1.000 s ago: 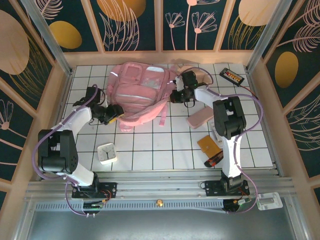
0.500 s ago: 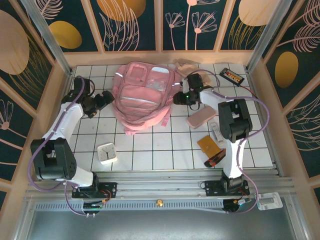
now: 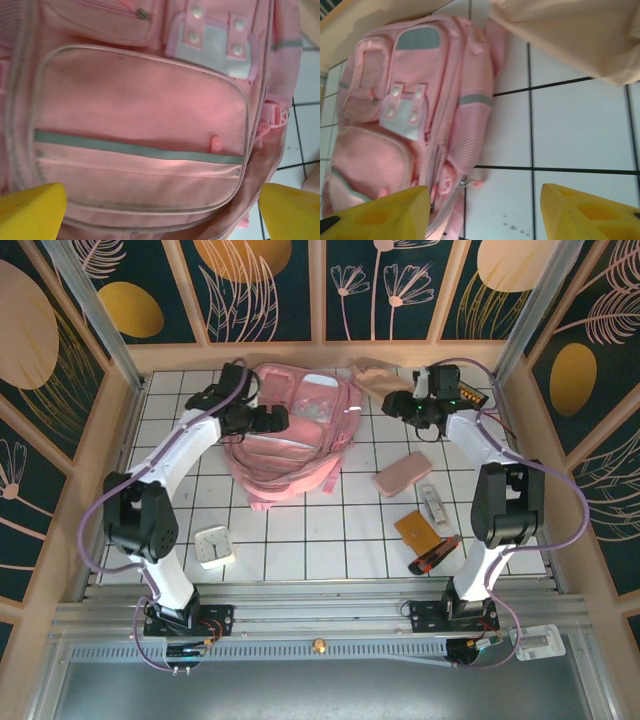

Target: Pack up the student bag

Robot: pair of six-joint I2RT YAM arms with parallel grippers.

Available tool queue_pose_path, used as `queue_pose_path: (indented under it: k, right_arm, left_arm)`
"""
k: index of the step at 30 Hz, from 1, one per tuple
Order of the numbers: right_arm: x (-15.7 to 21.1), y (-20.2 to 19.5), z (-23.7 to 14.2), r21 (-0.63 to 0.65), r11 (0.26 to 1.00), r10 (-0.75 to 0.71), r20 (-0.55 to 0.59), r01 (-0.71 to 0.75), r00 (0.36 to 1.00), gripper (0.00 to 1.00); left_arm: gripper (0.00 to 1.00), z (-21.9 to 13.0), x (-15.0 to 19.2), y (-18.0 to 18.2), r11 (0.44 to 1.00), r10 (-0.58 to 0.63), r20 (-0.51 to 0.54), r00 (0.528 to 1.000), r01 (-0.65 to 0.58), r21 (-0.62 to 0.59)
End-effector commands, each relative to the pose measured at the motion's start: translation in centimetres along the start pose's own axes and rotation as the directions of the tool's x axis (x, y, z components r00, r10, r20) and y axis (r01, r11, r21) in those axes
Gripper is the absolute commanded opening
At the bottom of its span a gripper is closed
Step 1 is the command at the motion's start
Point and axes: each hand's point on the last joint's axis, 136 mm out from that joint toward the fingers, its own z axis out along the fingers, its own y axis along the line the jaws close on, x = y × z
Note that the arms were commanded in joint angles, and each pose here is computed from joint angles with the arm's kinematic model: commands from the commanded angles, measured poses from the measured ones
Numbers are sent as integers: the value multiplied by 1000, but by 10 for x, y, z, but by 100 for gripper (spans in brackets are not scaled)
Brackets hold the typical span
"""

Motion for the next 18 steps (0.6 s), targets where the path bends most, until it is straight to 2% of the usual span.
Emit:
queue_pose_path:
  k: [1, 9, 14, 18]
  right_arm:
    - [16, 15, 15, -71, 997, 6, -97, -13, 995, 60]
    - [30, 35, 38, -117, 993, -11, -171, -10, 985, 60]
    - [35, 35, 45, -119, 992, 15, -202, -39, 979, 59]
    - [38, 35, 49, -123, 991, 29, -215, -56, 976, 59]
  left_arm:
    - [96, 10, 9, -20, 982, 188, -62, 980, -189, -11]
    - [94, 43, 28, -43, 931, 342, -150, 928, -356, -84]
    - [94, 53, 42, -55, 904, 393, -186, 901, -415, -102]
    - [94, 66, 46, -62, 898, 389, -214, 896, -421, -130]
